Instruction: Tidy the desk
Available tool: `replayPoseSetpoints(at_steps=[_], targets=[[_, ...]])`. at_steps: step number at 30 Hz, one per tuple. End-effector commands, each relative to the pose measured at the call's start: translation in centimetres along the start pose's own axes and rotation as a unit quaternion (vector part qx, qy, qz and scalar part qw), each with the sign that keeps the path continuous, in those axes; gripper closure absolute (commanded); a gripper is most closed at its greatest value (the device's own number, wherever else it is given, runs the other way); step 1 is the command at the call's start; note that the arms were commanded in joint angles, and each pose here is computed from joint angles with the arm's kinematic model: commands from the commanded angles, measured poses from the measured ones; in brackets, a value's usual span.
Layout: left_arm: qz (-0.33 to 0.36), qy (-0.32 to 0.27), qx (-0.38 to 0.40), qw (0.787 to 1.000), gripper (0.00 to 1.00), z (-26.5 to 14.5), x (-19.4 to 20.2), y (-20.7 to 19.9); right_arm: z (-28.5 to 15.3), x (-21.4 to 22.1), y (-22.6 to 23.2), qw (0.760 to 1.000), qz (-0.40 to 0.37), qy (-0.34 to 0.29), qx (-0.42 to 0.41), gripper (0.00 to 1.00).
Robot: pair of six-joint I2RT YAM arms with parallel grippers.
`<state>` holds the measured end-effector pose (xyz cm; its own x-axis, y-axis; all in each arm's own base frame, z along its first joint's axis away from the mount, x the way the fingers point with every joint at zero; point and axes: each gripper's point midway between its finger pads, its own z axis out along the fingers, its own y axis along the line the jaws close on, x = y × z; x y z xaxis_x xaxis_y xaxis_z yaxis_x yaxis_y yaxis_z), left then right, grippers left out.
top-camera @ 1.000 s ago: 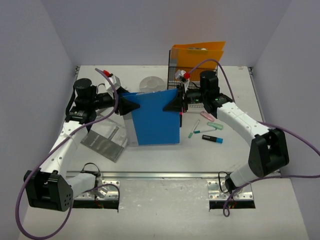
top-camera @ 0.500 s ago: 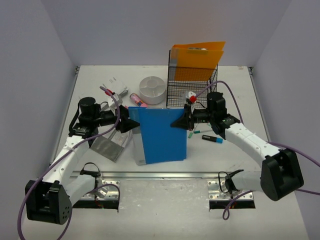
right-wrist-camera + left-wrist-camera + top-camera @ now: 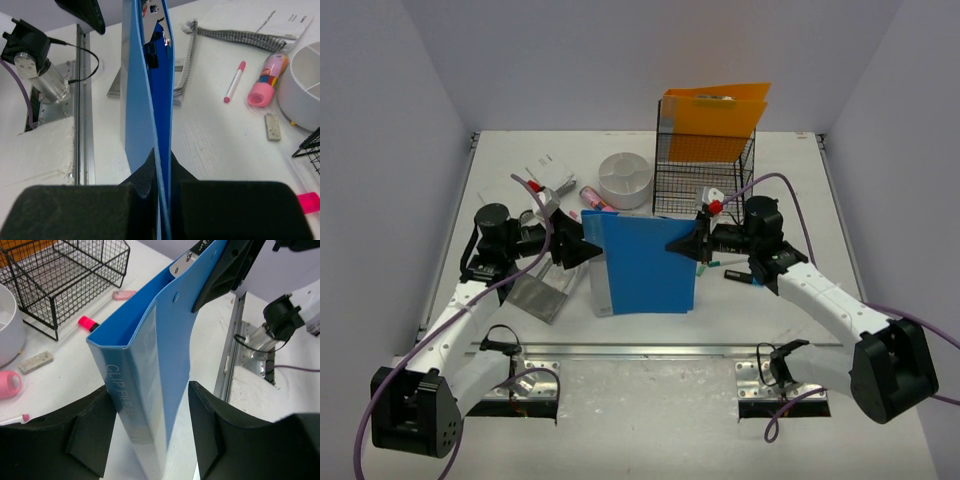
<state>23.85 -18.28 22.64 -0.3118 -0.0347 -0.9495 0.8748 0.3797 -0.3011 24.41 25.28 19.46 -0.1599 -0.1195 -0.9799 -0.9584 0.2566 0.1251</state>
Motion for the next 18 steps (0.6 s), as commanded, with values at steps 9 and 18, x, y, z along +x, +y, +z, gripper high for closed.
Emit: replayPoseSetpoints(at_steps=[9,18], targets=[[0.041,-0.045,0.015,0.998,0.7,2.2,-3.1,-0.5,-0.5,-8.0,-0.8,0.979,-0.169,-0.104,0.036,1.0],[0.086,-0.029,0.009,0.996,0.91,2.5,-4.8,0.2,-0.5,-4.4,0.8,0.974,-0.213,-0.077,0.013,1.0]])
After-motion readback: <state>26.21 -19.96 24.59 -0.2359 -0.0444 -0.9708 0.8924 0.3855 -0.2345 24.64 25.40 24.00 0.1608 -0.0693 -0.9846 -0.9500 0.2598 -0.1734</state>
